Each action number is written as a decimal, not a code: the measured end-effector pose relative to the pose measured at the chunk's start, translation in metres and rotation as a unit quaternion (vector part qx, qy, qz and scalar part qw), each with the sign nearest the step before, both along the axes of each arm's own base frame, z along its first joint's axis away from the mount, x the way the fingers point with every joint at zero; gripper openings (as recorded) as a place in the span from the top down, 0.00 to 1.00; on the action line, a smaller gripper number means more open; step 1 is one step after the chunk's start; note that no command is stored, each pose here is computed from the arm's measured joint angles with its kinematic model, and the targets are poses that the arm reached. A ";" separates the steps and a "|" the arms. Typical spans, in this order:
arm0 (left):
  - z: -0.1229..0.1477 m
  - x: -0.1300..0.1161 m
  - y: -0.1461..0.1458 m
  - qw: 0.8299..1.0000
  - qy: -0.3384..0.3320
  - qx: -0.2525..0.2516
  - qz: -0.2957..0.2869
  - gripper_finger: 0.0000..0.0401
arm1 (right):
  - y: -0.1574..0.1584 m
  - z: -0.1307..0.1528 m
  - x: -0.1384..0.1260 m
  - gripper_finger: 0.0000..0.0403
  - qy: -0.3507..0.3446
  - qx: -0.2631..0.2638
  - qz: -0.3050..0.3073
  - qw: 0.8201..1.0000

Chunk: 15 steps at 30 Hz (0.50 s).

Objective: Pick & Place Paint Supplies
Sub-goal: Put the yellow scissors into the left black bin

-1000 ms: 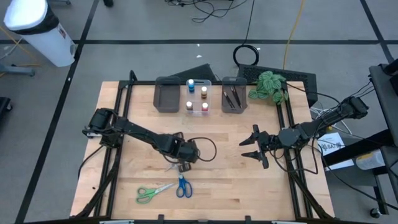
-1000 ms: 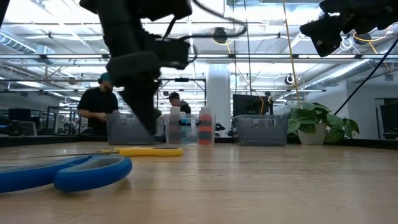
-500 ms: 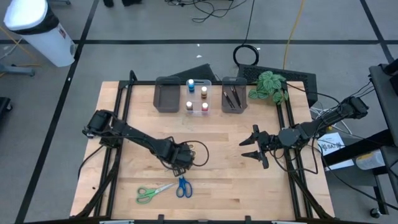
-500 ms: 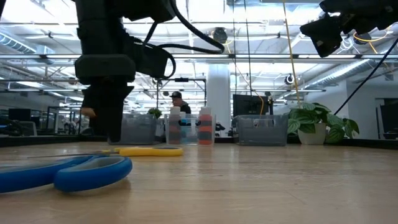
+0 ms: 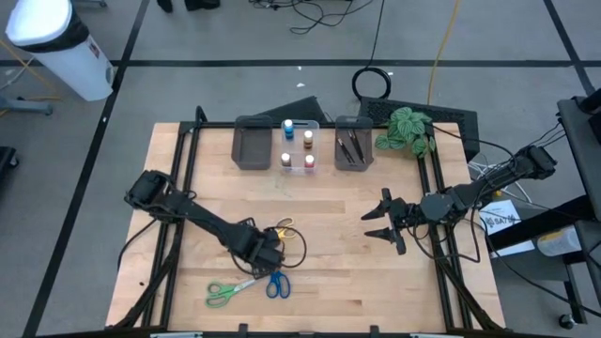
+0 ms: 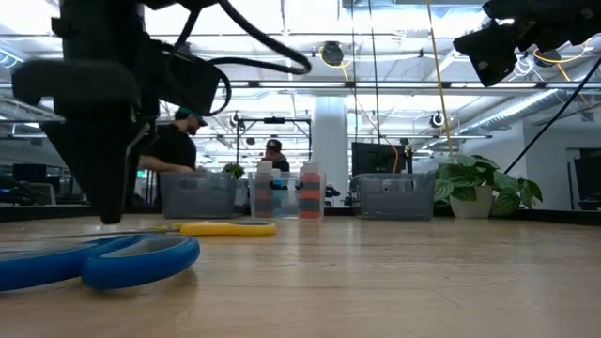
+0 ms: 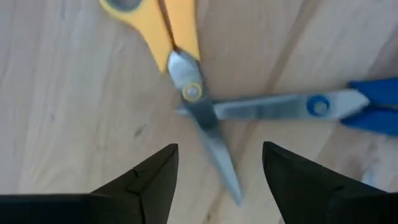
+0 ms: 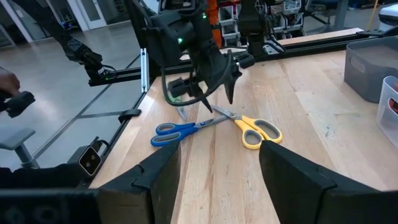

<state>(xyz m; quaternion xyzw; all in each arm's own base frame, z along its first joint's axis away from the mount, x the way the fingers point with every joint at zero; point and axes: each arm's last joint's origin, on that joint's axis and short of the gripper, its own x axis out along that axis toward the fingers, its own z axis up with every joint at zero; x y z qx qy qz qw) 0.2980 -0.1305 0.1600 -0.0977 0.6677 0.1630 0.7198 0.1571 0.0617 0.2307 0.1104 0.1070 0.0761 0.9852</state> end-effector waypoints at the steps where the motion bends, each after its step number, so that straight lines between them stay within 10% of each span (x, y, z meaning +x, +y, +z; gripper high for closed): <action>1: -0.002 -0.001 0.001 1.000 0.001 0.007 0.005 0.41 | 0.000 0.000 0.000 0.50 0.000 0.000 0.000 1.000; 15: -0.039 -0.014 0.016 0.999 -0.029 0.003 0.023 0.55 | 0.000 0.000 0.000 0.50 0.001 0.006 -0.002 1.000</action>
